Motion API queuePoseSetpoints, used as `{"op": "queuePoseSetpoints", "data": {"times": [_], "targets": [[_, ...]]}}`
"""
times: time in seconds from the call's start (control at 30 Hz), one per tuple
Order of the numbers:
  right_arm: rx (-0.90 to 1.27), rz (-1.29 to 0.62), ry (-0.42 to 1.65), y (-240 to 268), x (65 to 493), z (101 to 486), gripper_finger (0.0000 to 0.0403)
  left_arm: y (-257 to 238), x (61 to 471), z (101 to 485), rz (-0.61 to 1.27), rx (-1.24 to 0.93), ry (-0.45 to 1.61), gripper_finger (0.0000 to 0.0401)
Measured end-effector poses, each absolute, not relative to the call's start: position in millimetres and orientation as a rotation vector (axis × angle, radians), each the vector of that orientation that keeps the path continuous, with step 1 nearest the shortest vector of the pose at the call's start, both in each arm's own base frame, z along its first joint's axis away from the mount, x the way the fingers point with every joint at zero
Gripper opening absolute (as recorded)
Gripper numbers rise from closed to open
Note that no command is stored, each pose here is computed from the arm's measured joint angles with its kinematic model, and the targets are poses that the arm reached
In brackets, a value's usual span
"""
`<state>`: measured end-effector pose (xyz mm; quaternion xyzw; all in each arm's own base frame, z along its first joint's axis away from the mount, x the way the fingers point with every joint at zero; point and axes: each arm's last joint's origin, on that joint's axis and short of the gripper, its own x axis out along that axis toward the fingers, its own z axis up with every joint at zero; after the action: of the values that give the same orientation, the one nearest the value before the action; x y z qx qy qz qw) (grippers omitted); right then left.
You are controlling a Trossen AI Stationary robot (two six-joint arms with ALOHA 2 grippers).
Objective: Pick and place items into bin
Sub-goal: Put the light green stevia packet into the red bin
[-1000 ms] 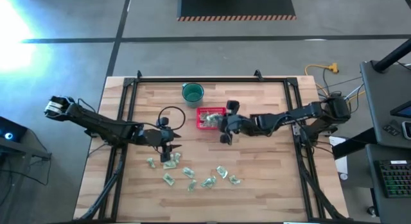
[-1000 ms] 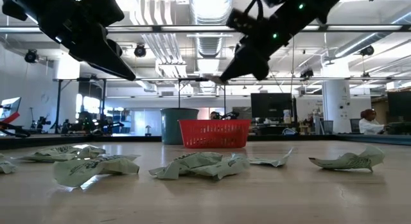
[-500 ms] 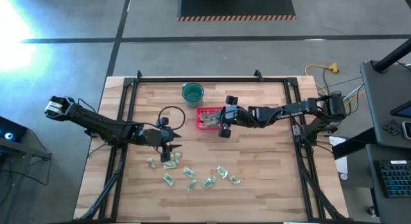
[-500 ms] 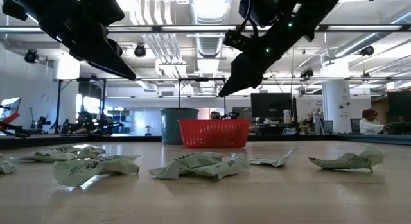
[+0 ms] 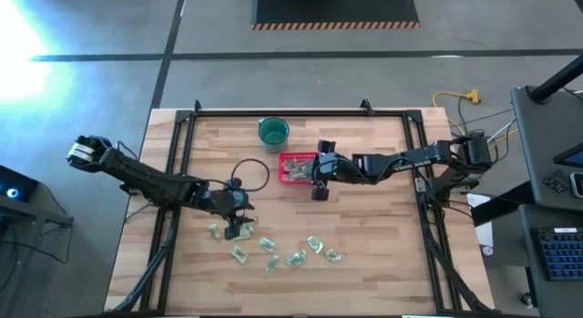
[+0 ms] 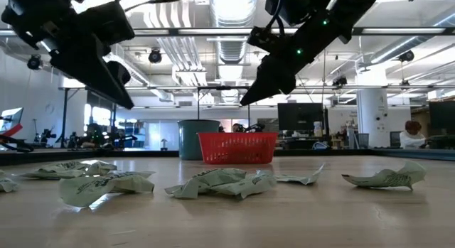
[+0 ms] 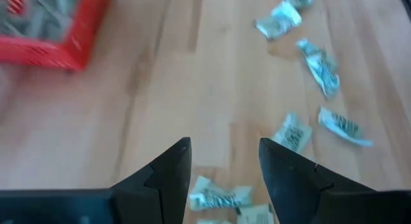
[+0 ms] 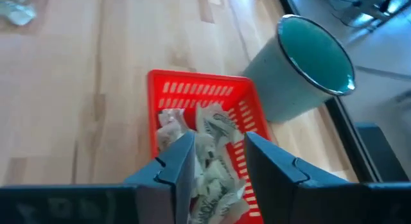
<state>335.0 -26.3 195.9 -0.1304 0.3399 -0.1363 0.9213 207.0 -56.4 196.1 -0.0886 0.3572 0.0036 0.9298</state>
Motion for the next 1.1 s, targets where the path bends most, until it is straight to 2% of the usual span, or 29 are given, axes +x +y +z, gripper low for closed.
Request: {"op": "queuePoseSetpoints", "data": {"times": [0.43,1.1], "targets": [[-0.327,-0.210,0.703,-25,335,196,0.0097,-62,219,164,0.038,-0.227,0.894,0.0167],[-0.344,-0.206,0.697,-25,336,197,0.0068,-64,226,137,0.077,-0.221,1.014,0.0166]]}}
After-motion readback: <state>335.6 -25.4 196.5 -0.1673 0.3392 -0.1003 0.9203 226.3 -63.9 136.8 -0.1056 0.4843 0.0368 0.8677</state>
